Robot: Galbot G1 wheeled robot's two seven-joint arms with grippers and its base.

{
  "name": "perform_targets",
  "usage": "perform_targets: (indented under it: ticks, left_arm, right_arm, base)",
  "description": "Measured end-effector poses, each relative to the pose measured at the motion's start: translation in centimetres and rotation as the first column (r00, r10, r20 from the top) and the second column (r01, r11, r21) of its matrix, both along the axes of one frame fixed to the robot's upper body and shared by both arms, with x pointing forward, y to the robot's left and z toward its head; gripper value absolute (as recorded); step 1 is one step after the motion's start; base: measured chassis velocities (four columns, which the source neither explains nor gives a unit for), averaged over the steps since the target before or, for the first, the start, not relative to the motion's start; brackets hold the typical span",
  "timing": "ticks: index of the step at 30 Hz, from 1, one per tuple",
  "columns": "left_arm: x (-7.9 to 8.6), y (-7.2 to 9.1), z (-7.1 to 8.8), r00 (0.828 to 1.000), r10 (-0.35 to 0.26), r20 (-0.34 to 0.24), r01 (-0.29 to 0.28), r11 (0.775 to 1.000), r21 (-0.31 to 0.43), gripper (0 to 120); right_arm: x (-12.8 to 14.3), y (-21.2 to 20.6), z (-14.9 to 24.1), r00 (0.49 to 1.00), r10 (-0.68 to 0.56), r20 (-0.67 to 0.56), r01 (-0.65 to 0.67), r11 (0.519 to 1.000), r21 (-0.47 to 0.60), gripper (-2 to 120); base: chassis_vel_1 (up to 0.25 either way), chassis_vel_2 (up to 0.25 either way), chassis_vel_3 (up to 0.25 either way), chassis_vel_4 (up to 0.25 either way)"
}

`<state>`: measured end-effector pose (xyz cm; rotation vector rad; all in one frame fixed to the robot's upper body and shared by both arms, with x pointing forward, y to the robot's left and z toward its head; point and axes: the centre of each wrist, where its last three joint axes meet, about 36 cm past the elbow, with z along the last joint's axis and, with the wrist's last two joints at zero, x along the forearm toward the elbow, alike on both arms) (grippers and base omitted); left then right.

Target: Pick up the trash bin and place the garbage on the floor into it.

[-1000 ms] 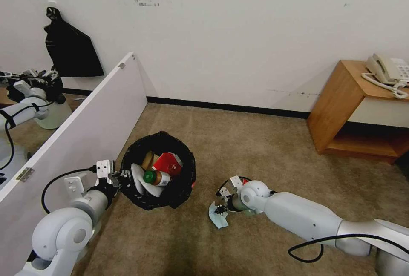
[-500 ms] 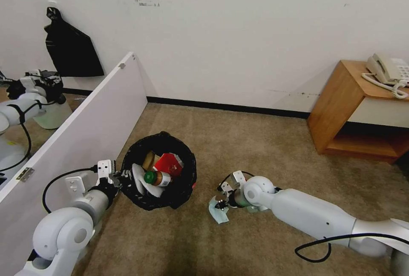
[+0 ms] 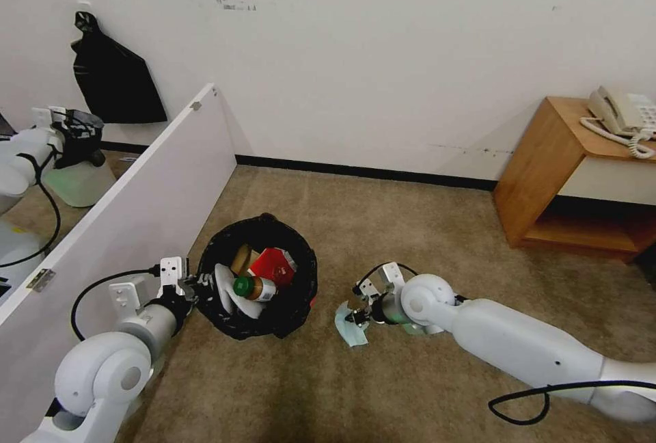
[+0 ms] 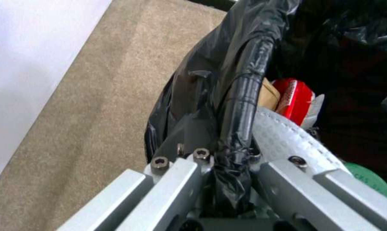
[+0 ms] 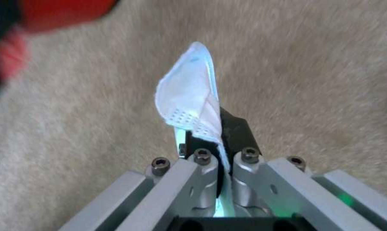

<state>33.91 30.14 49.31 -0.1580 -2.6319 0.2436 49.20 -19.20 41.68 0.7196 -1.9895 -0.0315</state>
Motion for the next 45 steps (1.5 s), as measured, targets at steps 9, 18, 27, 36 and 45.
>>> perform_targets:
  ticks: [9, 18, 27, 36, 45]
  left_arm:
    - [0.0, 0.0, 0.0, 1.000, -0.025, -0.008, 0.025, 1.000, 0.009, 0]
    - [0.0, -0.1, 0.1, 0.999, -0.039, -0.014, 0.039, 0.999, 0.014, 0]
    - [-0.6, -0.1, 0.8, 0.999, -0.047, -0.014, 0.047, 0.999, 0.017, 0]
    - [0.3, 0.3, 1.5, 0.995, -0.098, -0.033, 0.099, 0.995, 0.005, 0]
    - [0.9, 0.2, 1.5, 0.986, -0.148, -0.074, 0.146, 0.989, -0.023, 0]
  right_arm:
    - [-1.2, -4.1, 5.4, 0.991, -0.061, 0.118, 0.054, 0.997, 0.054, 0]
    - [-2.7, -6.6, 8.7, 0.967, -0.090, 0.240, 0.078, 0.995, 0.059, 0]
    - [-2.9, -6.9, 11.8, 0.933, -0.093, 0.347, 0.070, 0.995, 0.077, 0]
    - [-3.2, -6.7, 16.0, 0.837, -0.022, 0.547, -0.058, 0.990, 0.128, 0]
    - [-3.7, -5.9, 17.7, 0.710, 0.037, 0.703, -0.169, 0.978, 0.119, 0]
  base:
    - [0.000, 0.000, 0.000, 0.000]
    - [0.000, 0.000, 0.000, 0.000]
    - [0.000, 0.000, 0.000, 0.000]
    - [0.000, 0.000, 0.000, 0.000]
    - [0.000, 0.000, 0.000, 0.000]
